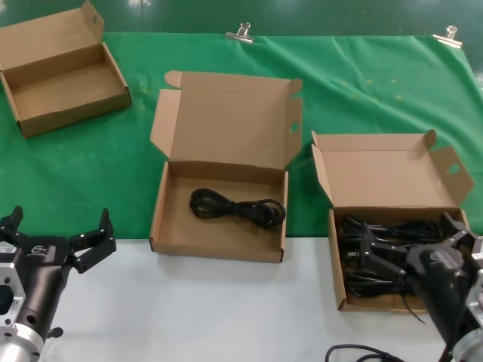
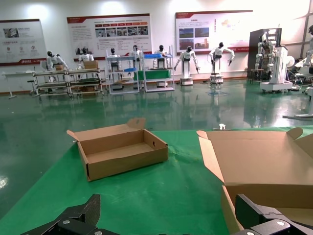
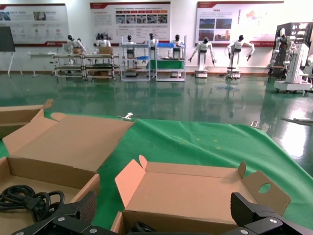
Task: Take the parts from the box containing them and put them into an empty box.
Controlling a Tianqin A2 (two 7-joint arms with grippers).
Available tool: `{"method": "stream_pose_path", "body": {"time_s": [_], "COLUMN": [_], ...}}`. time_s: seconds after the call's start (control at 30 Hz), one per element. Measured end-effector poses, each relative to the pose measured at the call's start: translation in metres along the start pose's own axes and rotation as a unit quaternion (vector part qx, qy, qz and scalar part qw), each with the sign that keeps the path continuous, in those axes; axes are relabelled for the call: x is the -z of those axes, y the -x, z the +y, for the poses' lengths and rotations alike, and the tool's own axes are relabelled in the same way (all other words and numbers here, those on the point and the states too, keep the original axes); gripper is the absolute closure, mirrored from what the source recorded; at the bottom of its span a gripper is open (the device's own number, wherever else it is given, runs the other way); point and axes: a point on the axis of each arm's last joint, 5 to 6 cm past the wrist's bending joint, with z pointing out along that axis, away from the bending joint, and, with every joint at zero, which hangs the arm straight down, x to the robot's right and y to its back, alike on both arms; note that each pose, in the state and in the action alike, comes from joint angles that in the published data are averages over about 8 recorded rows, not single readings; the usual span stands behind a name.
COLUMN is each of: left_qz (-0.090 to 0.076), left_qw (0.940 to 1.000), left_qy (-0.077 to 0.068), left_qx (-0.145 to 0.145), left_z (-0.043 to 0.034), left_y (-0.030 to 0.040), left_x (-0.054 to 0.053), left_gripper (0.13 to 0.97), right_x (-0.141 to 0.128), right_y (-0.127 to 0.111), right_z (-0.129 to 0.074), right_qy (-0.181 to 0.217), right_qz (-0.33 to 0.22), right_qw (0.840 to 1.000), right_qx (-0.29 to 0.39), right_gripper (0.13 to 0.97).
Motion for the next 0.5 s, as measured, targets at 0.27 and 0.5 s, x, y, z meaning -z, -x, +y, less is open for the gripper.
{"method": "stream_pose_path", "body": {"time_s": [0.27,0.5], "left_qz": [0.0,0.0], "left_qw": [1.0,1.0], "left_qy": [0.0,0.0], "left_qx": [0.0,0.0], "left_z": [0.0,0.0], "left_y": [0.0,0.0], "left_x": [0.0,0.0], "left_gripper": [0.132,0.132], "right_x": [0.0,0.0], "right_y": [0.0,0.0], "right_z": [0.0,0.0], "right_qy": [0.0,0.0], "right_qz": [0.0,0.0], "right_qw": [1.0,1.0], "right_qx": [0.0,0.0], "right_gripper": [0.13,0.13]}}
